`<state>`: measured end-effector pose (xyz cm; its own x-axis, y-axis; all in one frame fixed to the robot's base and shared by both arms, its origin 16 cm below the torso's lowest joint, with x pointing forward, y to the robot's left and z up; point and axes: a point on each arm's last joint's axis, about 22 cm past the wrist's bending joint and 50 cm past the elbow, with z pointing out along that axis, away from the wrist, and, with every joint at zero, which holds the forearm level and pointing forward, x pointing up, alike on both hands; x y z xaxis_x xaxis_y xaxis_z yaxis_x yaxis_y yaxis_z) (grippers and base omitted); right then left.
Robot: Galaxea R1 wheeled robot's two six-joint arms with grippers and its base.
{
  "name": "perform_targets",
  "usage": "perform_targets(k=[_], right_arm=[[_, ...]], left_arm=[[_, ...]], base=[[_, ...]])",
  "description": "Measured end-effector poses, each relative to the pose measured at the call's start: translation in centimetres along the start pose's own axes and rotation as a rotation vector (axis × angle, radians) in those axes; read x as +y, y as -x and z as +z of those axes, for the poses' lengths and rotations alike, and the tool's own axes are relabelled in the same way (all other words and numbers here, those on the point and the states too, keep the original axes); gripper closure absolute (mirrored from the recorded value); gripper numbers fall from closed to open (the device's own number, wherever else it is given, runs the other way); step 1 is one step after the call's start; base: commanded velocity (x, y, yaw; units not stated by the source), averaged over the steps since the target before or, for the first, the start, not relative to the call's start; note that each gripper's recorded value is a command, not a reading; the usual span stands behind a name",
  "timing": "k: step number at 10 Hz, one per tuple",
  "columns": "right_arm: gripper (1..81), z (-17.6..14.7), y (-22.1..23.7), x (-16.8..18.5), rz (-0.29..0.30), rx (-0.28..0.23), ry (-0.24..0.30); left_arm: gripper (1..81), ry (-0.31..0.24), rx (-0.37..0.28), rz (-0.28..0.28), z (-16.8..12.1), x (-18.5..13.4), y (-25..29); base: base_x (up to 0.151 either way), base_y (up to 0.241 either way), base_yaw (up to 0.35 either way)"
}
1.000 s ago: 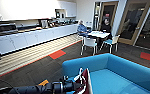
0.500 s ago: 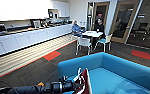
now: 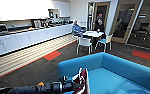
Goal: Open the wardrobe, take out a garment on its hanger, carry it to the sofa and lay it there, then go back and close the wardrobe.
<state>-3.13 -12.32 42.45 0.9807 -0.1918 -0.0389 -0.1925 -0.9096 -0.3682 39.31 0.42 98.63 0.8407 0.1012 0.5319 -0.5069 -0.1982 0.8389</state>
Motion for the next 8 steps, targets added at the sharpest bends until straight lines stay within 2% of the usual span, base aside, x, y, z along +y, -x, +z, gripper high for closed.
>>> perform_targets(k=[6,8], right_arm=[[1.0,-0.01,0.01,0.04,0.000,0.000,0.001],[1.0,-0.02,0.23,0.04,0.001,-0.002,0.000]], left_arm=[[81.1,0.000,0.000,-0.003,-0.04,-0.06,0.12],[81.1,0.002,-0.002,-0.007,0.06,0.04,0.41]], base=[[0.000,0.000,0.000],[0.067,0.000,0.000]])
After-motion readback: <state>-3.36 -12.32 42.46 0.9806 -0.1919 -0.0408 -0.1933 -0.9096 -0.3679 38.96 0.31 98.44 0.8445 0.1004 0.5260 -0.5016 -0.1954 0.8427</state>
